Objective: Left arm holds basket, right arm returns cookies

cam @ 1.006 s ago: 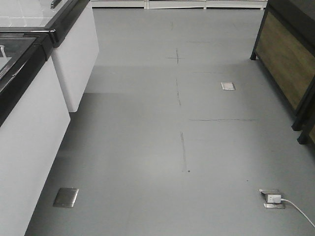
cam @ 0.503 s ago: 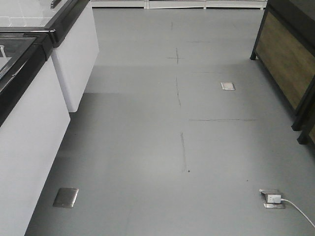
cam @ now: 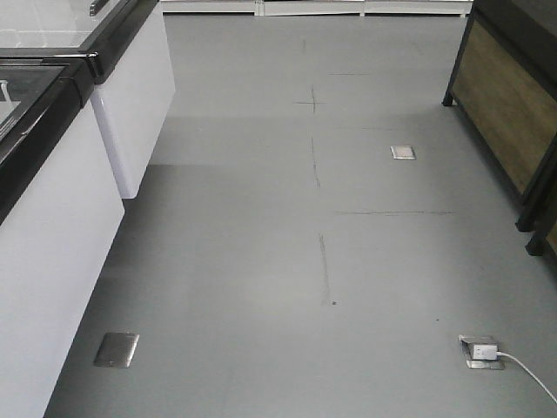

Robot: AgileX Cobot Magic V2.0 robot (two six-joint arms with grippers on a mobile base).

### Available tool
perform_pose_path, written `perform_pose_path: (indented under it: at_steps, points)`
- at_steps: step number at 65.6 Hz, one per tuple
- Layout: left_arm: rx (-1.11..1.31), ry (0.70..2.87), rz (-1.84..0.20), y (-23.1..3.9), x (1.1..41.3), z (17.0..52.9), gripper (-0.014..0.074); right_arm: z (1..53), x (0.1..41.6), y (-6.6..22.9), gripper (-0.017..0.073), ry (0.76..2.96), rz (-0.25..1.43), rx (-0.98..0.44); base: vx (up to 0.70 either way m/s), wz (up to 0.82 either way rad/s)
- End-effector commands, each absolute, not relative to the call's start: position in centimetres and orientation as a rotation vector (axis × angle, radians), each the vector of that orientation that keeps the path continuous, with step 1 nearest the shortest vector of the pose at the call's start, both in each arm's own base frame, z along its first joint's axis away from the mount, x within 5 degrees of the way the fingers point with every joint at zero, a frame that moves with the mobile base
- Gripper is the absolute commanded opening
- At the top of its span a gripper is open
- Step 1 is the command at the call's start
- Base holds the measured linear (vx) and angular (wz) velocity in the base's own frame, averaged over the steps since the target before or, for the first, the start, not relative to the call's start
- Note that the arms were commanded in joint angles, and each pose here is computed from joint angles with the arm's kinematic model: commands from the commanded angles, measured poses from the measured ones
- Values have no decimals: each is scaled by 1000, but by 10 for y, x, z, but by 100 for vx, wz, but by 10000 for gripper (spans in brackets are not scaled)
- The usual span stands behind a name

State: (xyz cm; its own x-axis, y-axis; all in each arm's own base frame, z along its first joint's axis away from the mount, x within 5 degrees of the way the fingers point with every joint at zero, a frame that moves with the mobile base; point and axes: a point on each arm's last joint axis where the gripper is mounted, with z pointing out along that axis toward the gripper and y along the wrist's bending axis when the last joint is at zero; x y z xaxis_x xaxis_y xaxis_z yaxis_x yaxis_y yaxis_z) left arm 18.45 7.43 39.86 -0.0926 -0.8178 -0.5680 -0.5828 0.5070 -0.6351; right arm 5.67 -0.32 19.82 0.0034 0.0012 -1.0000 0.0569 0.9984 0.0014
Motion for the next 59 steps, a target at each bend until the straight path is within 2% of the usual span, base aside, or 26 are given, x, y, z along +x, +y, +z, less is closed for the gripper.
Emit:
perform_pose_path:
  at_steps: [1, 9, 20, 30, 43, 59]
  points:
    - [-1143, 1700, -327, 88, 187, 426, 447, 200, 56, -3, -6, 1496, -55, 37, 0, 0]
    - [-1198, 1671, -329, 113, 187, 436, 447, 200, 56, -3, -6, 1496, -55, 37, 0, 0]
    - [-1304, 1549, -490, 149, 191, 436, 447, 200, 56, -3, -6, 1496, -55, 37, 0, 0]
    - [-1267, 1450, -672, 179, 202, 429, 447, 200, 56, -3, -6, 1496, -55, 37, 0, 0]
    - [-1163, 1323, -748, 218, 204, 423, 447, 200, 56, -3, -6, 1496, -55, 37, 0, 0]
    - [-1189, 1185, -920, 257, 212, 399, 448, 200, 56, -3, -6, 1496, -55, 37, 0, 0]
